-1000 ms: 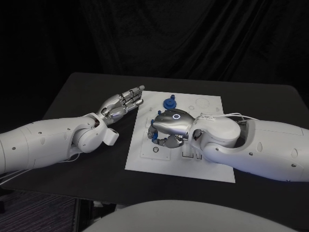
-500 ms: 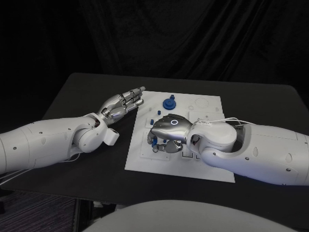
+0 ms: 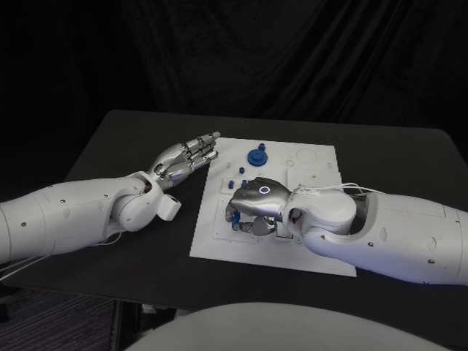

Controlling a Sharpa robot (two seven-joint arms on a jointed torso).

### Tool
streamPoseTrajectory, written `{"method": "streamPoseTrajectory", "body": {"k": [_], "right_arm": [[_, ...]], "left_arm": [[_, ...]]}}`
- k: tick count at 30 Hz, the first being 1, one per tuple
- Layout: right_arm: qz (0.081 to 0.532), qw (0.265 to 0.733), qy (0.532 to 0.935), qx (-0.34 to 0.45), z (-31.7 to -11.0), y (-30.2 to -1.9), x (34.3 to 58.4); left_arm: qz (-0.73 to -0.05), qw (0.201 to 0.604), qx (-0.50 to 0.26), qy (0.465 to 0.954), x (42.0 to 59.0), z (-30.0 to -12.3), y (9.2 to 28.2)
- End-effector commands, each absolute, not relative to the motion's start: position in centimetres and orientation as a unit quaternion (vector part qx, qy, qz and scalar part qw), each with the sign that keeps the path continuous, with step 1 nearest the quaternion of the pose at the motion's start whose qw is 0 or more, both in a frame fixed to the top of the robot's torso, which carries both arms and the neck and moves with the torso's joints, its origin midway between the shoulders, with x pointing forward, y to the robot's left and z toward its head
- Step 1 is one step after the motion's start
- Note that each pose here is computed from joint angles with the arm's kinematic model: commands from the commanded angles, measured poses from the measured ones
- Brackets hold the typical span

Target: Assemble the parts on the task board

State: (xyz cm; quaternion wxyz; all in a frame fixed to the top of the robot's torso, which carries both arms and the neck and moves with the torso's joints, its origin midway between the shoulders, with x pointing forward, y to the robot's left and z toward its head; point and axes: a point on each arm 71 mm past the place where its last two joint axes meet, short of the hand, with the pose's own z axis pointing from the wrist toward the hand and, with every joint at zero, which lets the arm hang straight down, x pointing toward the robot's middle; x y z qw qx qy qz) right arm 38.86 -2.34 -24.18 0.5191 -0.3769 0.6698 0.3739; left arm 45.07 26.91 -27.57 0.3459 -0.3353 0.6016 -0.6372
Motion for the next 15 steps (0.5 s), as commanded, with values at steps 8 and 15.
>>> {"method": "streamPoseTrajectory", "body": {"k": [8,15], "right_arm": [[0.370,0.519,0.672,-0.378,-24.85,-2.59,38.85],[0.367,0.516,0.676,-0.378,-25.06,-2.66,38.95]], "left_arm": [[-0.658,0.348,-0.326,0.582,44.98,-27.24,26.78],[-0.658,0.347,-0.327,0.583,44.98,-27.27,26.78]]}}
